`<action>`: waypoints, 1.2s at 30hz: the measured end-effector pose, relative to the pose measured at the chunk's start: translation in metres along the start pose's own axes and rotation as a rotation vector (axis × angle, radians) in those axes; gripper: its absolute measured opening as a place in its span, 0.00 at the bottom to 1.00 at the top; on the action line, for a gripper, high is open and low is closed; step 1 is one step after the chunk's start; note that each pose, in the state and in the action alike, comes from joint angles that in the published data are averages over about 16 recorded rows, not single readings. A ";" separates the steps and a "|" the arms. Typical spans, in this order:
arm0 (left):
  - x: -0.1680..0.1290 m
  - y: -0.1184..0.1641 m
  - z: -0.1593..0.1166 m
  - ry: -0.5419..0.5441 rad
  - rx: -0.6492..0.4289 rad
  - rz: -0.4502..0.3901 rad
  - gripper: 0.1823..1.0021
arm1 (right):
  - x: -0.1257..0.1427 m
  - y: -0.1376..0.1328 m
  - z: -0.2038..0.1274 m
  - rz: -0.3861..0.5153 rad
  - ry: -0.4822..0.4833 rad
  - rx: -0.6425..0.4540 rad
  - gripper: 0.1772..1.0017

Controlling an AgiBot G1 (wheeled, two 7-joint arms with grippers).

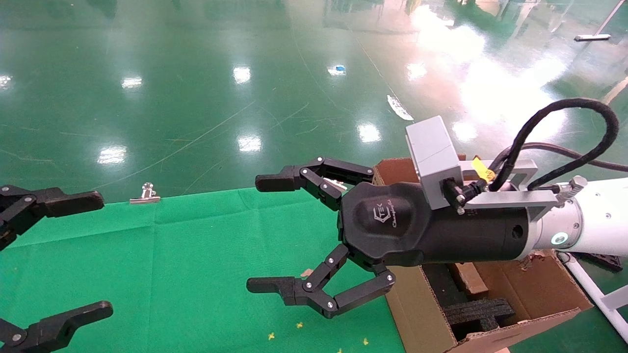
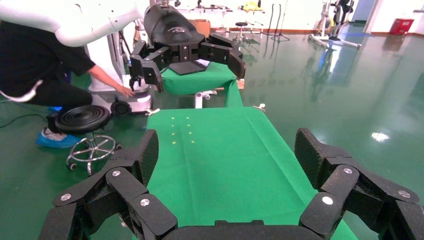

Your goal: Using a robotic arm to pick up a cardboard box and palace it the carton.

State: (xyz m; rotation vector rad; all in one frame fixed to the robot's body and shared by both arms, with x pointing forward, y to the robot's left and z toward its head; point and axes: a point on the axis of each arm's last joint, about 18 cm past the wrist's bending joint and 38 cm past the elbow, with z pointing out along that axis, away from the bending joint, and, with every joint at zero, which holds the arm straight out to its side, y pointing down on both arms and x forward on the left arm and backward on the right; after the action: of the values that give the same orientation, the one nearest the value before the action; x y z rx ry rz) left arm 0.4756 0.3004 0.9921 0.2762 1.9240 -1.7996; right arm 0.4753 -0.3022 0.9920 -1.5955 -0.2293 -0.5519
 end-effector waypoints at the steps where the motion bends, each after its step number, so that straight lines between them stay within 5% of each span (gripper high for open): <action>1: 0.000 0.000 0.000 0.000 0.000 0.000 1.00 | 0.000 0.000 0.000 0.000 0.000 0.000 1.00; 36: 0.000 0.000 0.000 0.000 0.000 0.000 1.00 | 0.000 0.000 0.000 0.000 0.000 0.000 1.00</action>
State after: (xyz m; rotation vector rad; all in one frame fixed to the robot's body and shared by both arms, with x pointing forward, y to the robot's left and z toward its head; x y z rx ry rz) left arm 0.4756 0.3004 0.9921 0.2762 1.9240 -1.7996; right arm 0.4754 -0.3021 0.9921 -1.5957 -0.2295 -0.5520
